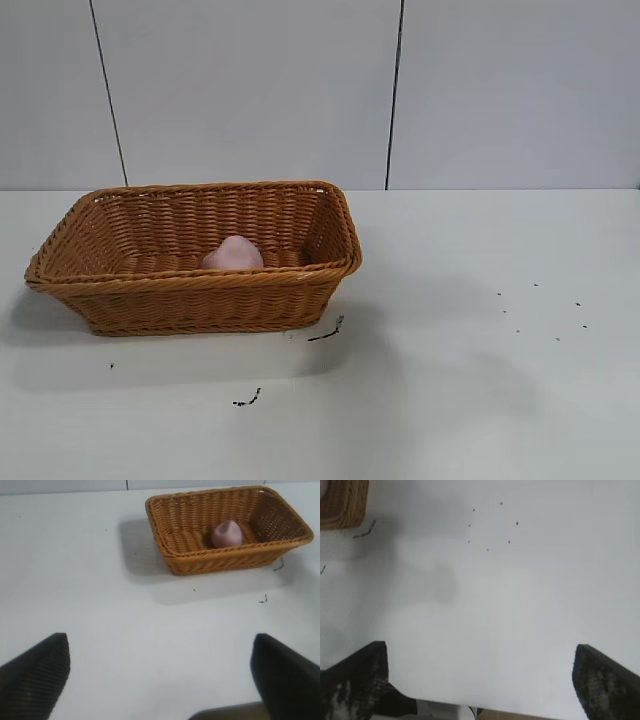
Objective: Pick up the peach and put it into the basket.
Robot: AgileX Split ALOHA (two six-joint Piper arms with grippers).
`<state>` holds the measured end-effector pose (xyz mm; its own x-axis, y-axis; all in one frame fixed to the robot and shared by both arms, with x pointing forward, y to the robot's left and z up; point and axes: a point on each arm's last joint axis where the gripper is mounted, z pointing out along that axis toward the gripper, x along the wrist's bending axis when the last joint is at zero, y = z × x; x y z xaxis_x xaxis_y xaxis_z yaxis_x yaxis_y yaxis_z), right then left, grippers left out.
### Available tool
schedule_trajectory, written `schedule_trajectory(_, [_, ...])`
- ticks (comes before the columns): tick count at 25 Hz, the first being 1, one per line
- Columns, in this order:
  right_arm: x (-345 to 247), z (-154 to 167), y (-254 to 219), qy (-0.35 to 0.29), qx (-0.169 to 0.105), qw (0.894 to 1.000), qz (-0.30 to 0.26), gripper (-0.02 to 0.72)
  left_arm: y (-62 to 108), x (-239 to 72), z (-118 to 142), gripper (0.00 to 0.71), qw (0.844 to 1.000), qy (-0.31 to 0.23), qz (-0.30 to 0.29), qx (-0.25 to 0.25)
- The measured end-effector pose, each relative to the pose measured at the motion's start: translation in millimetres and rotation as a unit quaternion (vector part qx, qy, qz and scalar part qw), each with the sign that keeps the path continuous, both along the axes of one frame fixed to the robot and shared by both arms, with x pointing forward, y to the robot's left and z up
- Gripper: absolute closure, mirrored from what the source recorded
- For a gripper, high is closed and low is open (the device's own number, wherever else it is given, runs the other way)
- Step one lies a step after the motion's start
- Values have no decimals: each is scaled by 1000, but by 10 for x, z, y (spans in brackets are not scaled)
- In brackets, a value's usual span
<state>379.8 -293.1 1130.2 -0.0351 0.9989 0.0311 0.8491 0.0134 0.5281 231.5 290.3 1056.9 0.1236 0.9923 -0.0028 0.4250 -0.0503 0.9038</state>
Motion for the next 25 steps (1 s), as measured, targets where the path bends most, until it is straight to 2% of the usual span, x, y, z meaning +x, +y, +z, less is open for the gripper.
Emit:
schedule_trajectory(6, [-764, -406, -11, -108, 0, 994, 2, 8, 0, 0, 0, 16, 1000, 0, 0, 0])
schedule_trajectory(12, [-1150, -792, -17, -177, 1, 984, 2, 8, 0, 0, 0, 16, 1000, 0, 0, 0])
schedule_trajectory(19, [-1415, -782, -20, -275, 2, 962, 2, 8, 0, 0, 0, 16, 1000, 0, 0, 0])
schedule_trajectory(25, [-1439, -782, -18, -283, 3, 959, 3, 8, 0, 0, 0, 16, 1000, 0, 0, 0])
